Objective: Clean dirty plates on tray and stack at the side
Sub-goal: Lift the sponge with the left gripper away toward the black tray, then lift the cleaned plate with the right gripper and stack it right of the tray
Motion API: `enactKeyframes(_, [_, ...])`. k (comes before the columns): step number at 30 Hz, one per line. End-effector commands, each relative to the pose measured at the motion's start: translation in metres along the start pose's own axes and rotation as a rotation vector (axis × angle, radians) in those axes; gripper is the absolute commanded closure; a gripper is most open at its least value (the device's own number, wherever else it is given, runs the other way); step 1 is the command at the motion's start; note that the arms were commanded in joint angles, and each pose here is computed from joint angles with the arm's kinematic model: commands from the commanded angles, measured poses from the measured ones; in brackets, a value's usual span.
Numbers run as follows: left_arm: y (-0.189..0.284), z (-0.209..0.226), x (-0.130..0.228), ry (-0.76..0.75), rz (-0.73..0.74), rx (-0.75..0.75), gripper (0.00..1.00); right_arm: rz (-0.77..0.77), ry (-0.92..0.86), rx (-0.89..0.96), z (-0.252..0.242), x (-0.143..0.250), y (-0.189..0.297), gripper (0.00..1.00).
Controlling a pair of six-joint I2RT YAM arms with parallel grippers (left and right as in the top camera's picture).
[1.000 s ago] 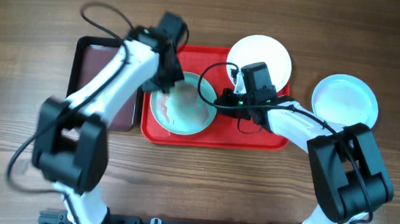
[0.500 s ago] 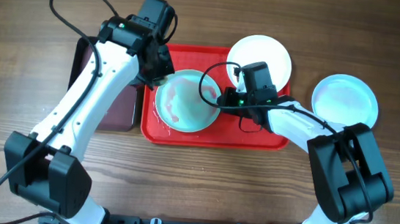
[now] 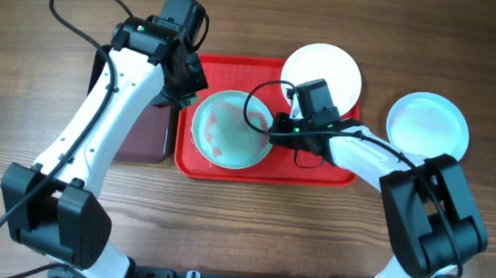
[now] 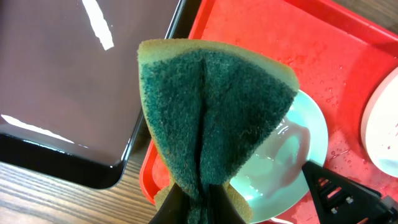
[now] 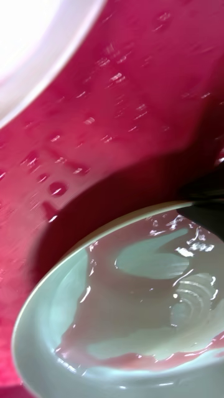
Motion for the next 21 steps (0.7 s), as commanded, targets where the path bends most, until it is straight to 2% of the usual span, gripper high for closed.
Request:
enactKeyframes(1, [-0.004, 0.006, -0.002, -0.005, 0.004, -0.020, 0.96, -0.107, -0.002, 0.050, 0.010, -0.016, 0.043, 0.96])
enactKeyframes(4, [-0.005, 0.006, -0.005, -0.020, 0.017, 0.014, 0.96, -0.201, -0.001, 0.152, 0.006, -0.021, 0.088, 0.96])
enactKeyframes(7, [-0.003, -0.007, -0.005, -0.096, 0.064, 0.144, 0.96, -0.338, 0.050, 0.265, 0.002, -0.028, 0.138, 0.96])
enactKeyframes(11, [-0.001, -0.018, -0.008, -0.158, 0.065, 0.233, 0.96, -0.477, 0.111, 0.409, -0.003, -0.035, 0.172, 0.96])
enactKeyframes(14, [0.001, -0.027, -0.008, -0.171, 0.071, 0.289, 0.96, -0.574, 0.238, 0.591, 0.000, -0.039, 0.190, 0.96])
enactKeyframes(21, [0.002, -0.031, -0.012, -0.172, 0.051, 0.303, 0.96, -0.719, 0.437, 0.838, 0.024, -0.032, 0.214, 0.96])
Point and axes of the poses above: each gripper's point midway between its finger pads, its own y axis back along the fingers, its own z axis along the line the jaws close on, x = y × z, the point moved 2 cm from there along y, back along the fingers, and after that the axes turned 1 degree about y, right-handed, at the moved point
